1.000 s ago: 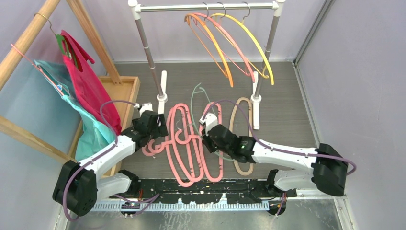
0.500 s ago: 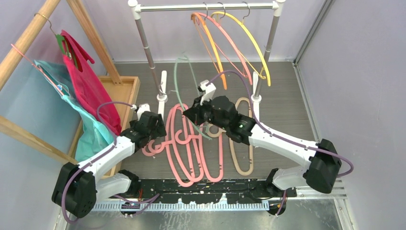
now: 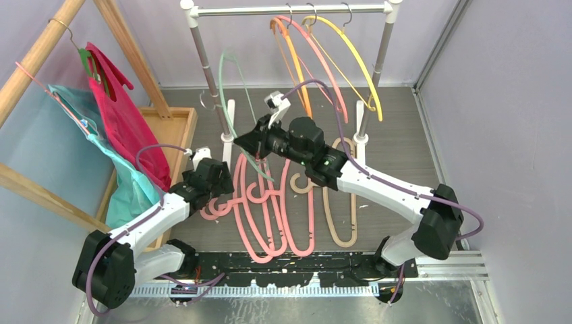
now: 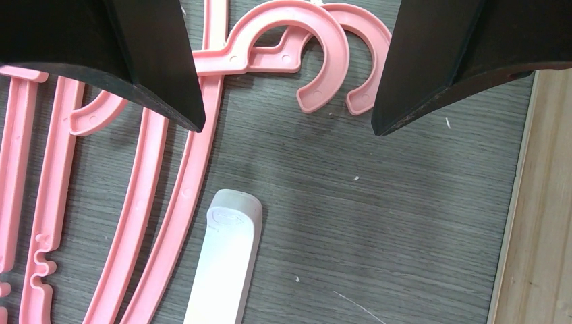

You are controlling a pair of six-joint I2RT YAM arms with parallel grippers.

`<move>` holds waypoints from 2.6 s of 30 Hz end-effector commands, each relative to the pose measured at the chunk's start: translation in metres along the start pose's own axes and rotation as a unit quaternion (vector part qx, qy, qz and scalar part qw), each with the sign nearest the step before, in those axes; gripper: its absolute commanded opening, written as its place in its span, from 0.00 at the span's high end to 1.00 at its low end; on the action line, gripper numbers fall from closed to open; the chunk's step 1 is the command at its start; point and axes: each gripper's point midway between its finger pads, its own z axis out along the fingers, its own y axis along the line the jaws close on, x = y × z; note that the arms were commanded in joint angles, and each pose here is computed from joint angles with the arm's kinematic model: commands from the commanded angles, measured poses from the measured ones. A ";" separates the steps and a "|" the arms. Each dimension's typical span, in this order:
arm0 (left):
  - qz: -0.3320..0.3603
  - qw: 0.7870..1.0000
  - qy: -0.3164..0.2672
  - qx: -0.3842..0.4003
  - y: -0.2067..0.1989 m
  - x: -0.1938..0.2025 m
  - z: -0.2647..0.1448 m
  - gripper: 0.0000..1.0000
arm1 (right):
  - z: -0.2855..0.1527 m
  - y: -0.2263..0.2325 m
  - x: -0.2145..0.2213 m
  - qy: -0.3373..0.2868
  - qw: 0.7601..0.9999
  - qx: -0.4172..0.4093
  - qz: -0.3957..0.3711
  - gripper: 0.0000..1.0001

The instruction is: Organize the hangers

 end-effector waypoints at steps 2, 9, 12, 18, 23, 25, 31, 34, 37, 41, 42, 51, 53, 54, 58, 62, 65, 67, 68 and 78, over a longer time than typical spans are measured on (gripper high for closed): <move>-0.011 1.000 -0.022 0.008 -0.004 -0.010 -0.002 0.02 | 0.007 0.041 -0.104 -0.145 0.987 -0.073 0.000 0.99; -0.011 1.000 -0.023 0.009 -0.004 -0.010 -0.002 0.02 | 0.013 0.047 -0.149 -0.201 0.976 -0.089 0.006 0.99; -0.009 1.000 -0.021 0.009 -0.005 -0.009 -0.001 0.02 | 0.017 0.045 -0.165 -0.218 0.972 -0.089 0.013 0.99; -0.007 1.000 -0.019 0.010 -0.005 -0.009 -0.001 0.02 | 0.022 0.038 -0.186 -0.251 0.961 -0.106 0.037 0.99; -0.006 1.000 -0.019 0.011 -0.005 -0.008 -0.001 0.02 | 0.026 0.030 -0.198 -0.279 0.953 -0.099 0.056 0.99; -0.005 1.000 -0.017 0.011 -0.006 -0.008 0.000 0.02 | 0.028 0.022 -0.201 -0.290 0.950 -0.093 0.068 0.99; -0.004 1.000 -0.016 0.014 -0.007 -0.007 0.000 0.02 | 0.032 0.004 -0.215 -0.320 0.934 -0.115 0.109 0.99; -0.004 1.000 -0.015 0.015 -0.008 -0.007 0.001 0.02 | 0.033 -0.002 -0.222 -0.332 0.927 -0.124 0.123 0.99; -0.002 1.000 -0.013 0.016 -0.008 -0.007 0.001 0.02 | 0.036 -0.003 -0.226 -0.336 0.925 -0.126 0.127 0.99; -0.001 1.000 -0.012 0.017 -0.009 -0.006 0.001 0.02 | 0.037 -0.013 -0.227 -0.345 0.921 -0.115 0.139 0.99; -0.002 1.000 -0.013 0.018 -0.009 -0.007 0.001 0.02 | 0.037 -0.016 -0.227 -0.347 0.920 -0.114 0.141 0.99; -0.002 1.000 -0.011 0.019 -0.009 -0.006 0.001 0.02 | 0.020 -0.047 -0.227 -0.366 0.911 -0.077 0.175 0.99; -0.002 1.000 -0.011 0.019 -0.009 -0.005 0.001 0.02 | 0.014 -0.055 -0.225 -0.370 0.909 -0.067 0.180 0.99; -0.001 1.000 -0.011 0.019 -0.009 -0.005 0.001 0.02 | 0.010 -0.059 -0.225 -0.372 0.908 -0.062 0.183 0.99; -0.001 1.000 -0.012 0.018 -0.009 -0.006 0.001 0.02 | -0.006 -0.068 -0.228 -0.380 0.905 -0.047 0.184 0.99; -0.001 1.000 -0.010 0.019 -0.009 -0.005 0.002 0.02 | -0.026 -0.074 -0.229 -0.391 0.901 -0.035 0.185 0.99; -0.001 1.000 -0.010 0.018 -0.009 -0.005 0.002 0.02 | -0.039 -0.074 -0.231 -0.396 0.900 -0.024 0.179 0.99; 0.000 1.000 -0.009 0.017 -0.009 -0.005 0.002 0.02 | -0.045 -0.075 -0.230 -0.400 0.899 -0.014 0.179 0.99; -0.001 1.000 -0.010 0.017 -0.009 -0.005 0.002 0.02 | -0.048 -0.077 -0.228 -0.402 0.897 -0.010 0.181 0.99; -0.002 1.000 -0.012 0.018 -0.008 -0.005 0.001 0.02 | -0.043 -0.093 -0.215 -0.382 0.902 0.027 0.197 0.89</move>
